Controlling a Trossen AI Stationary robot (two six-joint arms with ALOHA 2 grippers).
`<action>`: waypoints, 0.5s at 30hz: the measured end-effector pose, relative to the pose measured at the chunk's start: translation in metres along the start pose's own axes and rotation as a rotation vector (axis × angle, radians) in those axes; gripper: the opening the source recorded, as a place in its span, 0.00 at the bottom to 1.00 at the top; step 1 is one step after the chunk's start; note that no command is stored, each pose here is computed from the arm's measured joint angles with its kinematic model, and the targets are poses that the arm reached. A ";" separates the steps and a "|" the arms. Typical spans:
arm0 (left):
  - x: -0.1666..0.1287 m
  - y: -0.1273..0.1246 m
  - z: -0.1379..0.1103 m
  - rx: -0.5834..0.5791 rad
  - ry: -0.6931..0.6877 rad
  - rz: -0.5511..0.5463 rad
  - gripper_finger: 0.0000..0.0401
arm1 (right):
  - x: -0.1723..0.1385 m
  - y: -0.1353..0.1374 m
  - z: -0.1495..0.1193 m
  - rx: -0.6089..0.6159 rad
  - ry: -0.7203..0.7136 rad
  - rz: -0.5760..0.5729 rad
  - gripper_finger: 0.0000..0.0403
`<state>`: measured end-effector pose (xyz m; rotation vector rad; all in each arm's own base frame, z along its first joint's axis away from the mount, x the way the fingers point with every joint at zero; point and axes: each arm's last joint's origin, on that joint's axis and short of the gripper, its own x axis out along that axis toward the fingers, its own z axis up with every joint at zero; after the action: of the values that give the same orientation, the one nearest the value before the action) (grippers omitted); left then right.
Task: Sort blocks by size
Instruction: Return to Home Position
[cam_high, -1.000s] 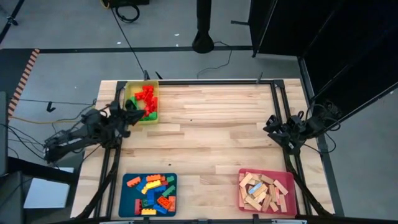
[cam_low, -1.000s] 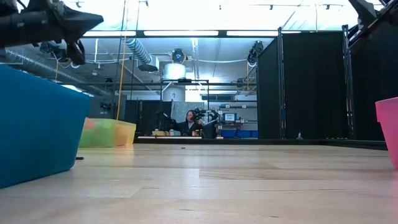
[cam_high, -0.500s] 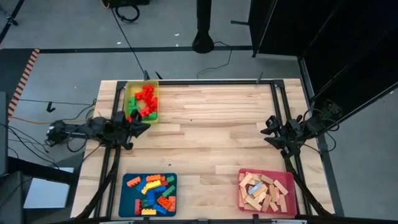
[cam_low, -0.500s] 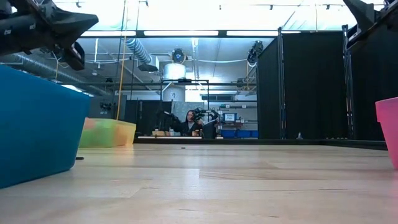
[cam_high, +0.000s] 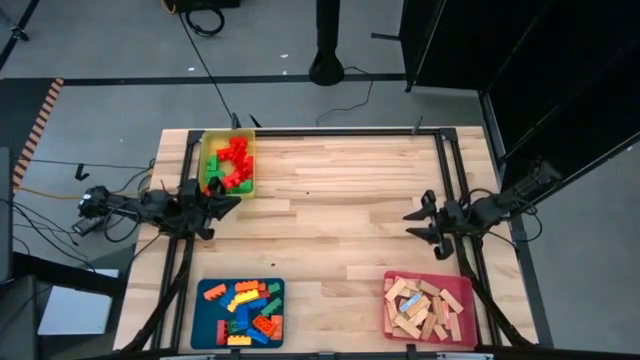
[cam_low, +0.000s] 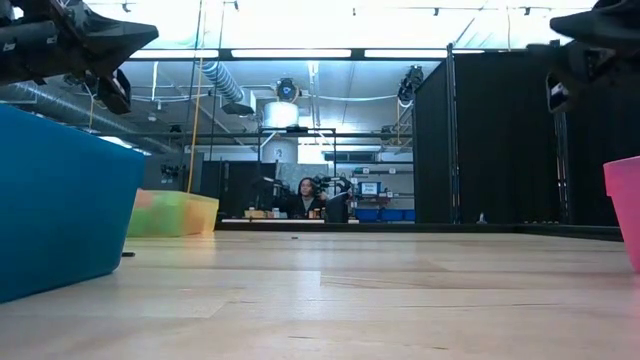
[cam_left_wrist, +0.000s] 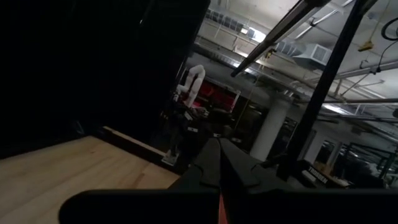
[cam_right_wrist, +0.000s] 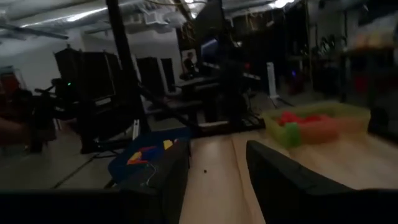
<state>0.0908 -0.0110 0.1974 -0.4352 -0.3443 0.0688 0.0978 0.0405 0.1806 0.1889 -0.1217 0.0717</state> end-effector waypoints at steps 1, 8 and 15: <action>0.000 0.000 0.000 0.000 0.000 0.000 0.01 | 0.001 -0.001 0.000 0.020 0.003 -0.011 0.43; 0.000 0.000 0.000 -0.003 0.001 0.000 0.01 | 0.002 -0.005 0.000 0.220 -0.008 -0.060 0.43; 0.000 0.000 0.000 -0.003 0.001 0.001 0.01 | 0.002 -0.006 0.000 0.255 -0.010 -0.063 0.44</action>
<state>0.0909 -0.0110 0.1972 -0.4386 -0.3435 0.0687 0.1007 0.0350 0.1797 0.4471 -0.1163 0.0230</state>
